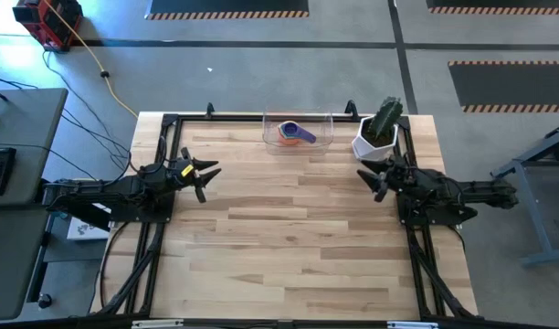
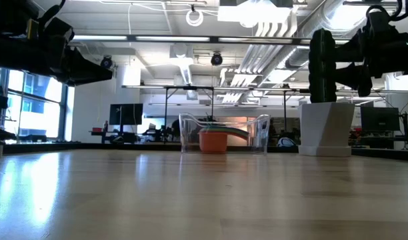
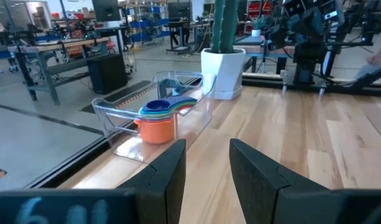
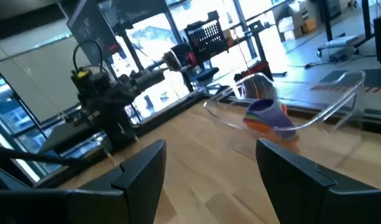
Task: Nest measuring cups in basket
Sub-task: Return to Home Position
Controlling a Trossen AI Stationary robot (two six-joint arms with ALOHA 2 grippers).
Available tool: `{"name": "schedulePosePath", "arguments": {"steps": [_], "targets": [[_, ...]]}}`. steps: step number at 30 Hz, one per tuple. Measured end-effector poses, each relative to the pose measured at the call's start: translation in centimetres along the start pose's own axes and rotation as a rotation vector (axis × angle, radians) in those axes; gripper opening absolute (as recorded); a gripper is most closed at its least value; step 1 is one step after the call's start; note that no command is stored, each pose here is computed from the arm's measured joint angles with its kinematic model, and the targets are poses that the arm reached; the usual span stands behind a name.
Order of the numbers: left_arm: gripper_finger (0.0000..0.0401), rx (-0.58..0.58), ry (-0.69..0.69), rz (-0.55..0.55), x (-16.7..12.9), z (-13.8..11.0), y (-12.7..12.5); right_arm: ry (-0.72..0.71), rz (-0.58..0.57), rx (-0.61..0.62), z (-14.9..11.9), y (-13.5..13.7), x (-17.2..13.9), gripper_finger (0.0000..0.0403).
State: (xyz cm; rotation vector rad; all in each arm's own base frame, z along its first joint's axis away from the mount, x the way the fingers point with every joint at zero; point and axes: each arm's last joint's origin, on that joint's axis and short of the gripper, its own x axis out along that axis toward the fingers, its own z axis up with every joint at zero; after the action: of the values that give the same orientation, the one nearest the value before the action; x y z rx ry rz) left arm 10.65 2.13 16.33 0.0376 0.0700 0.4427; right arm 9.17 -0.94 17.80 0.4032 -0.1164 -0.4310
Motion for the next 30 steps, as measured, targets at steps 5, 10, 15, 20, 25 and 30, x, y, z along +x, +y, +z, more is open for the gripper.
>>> {"name": "schedulePosePath", "arguments": {"steps": [5, 10, 15, 20, 25, 30], "targets": [[0.0115, 0.016, 0.011, -0.012, 0.0, -0.12, -0.03, 0.034, -0.011, -0.005, -0.33, -0.1, 0.07, 0.0241], [0.0115, 0.024, 0.031, 0.0, 0.0, -0.31, 0.0, 0.034, -0.011, -0.014, -0.33, -0.1, 0.06, 0.0241], [0.0115, -0.014, 0.059, 0.016, -0.01, -0.61, 0.04, 0.038, -0.001, -0.061, -0.35, -0.07, 0.06, 0.0241], [0.0115, -0.022, 0.065, 0.016, -0.01, -0.67, 0.03, 0.039, -0.001, -0.063, -0.35, -0.07, 0.06, 0.0241], [0.0115, -0.022, 0.065, 0.016, -0.01, -0.67, 0.04, 0.039, -0.001, -0.063, -0.35, -0.07, 0.06, 0.0241], [0.0115, -0.023, 0.065, 0.017, -0.01, -0.67, 0.04, 0.039, -0.001, -0.063, -0.35, -0.07, 0.06, 0.0241]]}}
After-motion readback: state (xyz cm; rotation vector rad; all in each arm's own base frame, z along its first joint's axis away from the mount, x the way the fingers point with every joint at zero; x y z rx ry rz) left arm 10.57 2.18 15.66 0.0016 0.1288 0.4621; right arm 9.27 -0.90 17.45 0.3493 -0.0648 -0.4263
